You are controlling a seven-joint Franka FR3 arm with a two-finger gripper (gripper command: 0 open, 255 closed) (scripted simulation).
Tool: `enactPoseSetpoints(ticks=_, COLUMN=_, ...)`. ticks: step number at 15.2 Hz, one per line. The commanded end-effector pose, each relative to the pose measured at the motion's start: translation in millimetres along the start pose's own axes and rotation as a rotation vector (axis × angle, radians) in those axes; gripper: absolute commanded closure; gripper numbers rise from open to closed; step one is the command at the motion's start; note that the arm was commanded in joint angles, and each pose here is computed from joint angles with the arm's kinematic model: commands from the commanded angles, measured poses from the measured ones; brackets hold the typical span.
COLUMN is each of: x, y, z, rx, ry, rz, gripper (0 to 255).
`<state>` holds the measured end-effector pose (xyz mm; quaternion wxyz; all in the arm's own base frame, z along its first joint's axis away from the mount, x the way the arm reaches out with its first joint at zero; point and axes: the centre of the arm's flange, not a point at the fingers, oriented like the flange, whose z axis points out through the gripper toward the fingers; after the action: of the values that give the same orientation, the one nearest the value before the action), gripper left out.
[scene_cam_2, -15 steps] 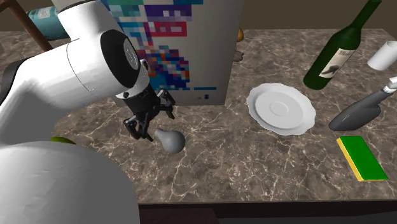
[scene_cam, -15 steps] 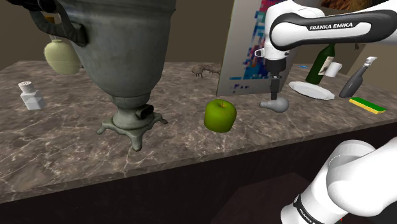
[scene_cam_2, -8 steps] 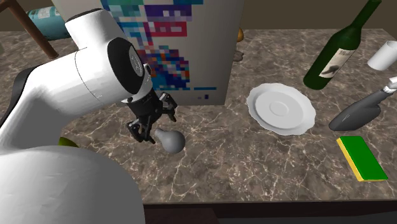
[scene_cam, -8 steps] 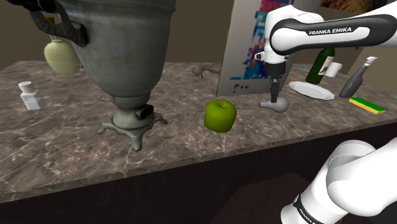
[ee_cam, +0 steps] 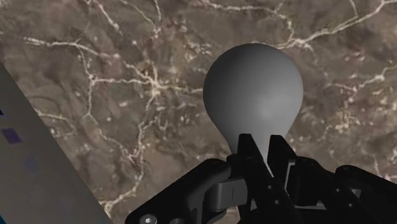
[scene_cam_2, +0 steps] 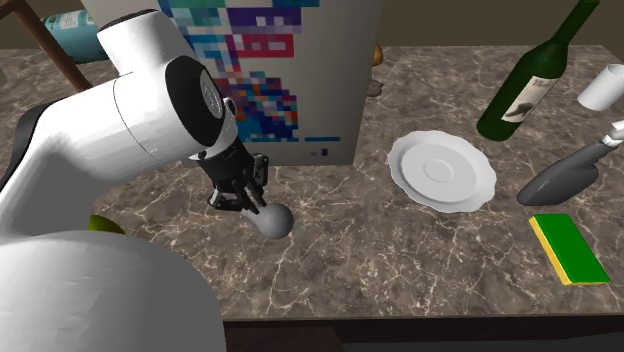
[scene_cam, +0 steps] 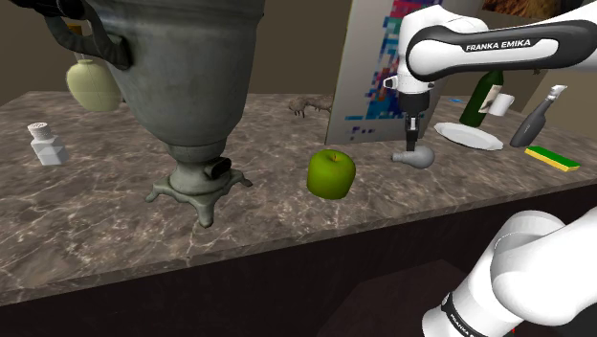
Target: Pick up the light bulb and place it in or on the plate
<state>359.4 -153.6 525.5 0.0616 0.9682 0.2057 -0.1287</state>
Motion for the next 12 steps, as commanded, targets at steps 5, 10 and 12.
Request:
enactPoseSetpoints(ticks=5, x=-1.8, y=1.1, z=-0.2, rx=0.009, ry=-0.011, rz=0.002, gripper=255)
enactPoseSetpoints(ticks=10, x=-3.9, y=-8.1, z=-3.8, rx=-0.012, ry=0.161, rz=-0.075, gripper=0)
enactPoseSetpoints(ticks=12, x=-2.2, y=-8.0, z=6.6, rx=-0.012, ry=0.161, rz=-0.075, gripper=0)
